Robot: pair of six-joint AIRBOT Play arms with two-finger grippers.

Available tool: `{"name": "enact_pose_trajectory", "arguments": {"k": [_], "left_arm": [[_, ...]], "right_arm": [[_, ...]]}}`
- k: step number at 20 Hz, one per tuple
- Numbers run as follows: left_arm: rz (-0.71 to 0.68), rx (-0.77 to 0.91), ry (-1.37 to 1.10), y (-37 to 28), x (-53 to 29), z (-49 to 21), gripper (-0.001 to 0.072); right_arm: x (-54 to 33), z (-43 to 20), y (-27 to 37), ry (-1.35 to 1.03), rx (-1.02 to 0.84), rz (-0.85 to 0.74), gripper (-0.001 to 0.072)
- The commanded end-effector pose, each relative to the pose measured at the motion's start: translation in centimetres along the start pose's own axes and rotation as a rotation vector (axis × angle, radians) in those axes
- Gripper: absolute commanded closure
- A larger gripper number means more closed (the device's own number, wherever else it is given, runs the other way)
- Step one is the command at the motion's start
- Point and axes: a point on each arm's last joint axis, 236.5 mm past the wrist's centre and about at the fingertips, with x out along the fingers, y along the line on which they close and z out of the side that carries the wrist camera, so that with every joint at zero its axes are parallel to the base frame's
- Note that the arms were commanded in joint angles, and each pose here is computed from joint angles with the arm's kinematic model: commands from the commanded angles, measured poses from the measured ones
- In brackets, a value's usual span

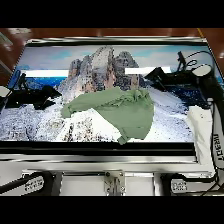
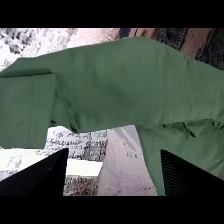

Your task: Fold the shirts.

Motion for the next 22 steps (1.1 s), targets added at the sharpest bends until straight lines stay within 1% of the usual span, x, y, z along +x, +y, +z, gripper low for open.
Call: {"name": "enact_pose_trajectory", "arguments": {"k": [1,4,7,10,13,15,22], "left_arm": [[-0.038,0.055,0.158,-1.2,-1.0,-2.7,0.0049],[-0.043,0.104,0.276,-2.6,0.8,-6.8,0.0049],[-0.036,0.16,0.326,-4.5,4.8,-10.6,0.0049],[-0.015,0.177,0.368,-6.2,9.4,-14.3,0.0049],[-0.003,0.161,0.401,-6.8,13.6,-17.5,0.0058],[-0.009,0.111,0.427,-6.7,15.7,-19.0,0.0058],[-0.068,-0.014,0.416,-7.3,18.5,-19.3,0.0068]], "right_arm": [[-6.3,-3.4,-5.7,0.17,-0.028,-0.146,0.0036],[-9.6,-8.2,-10.5,0.374,0.026,-0.284,0.0036],[-8.9,-11.5,-11.3,0.473,0.077,-0.274,0.0036],[-7.0,-13.6,-11.8,0.512,0.077,-0.261,0.0036],[-6.0,-14.0,-12.1,0.502,0.07,-0.256,0.0036],[-6.0,-13.8,-12.2,0.493,0.067,-0.259,0.0036],[-5.7,-13.3,-12.3,0.473,0.056,-0.258,0.0036]]}}
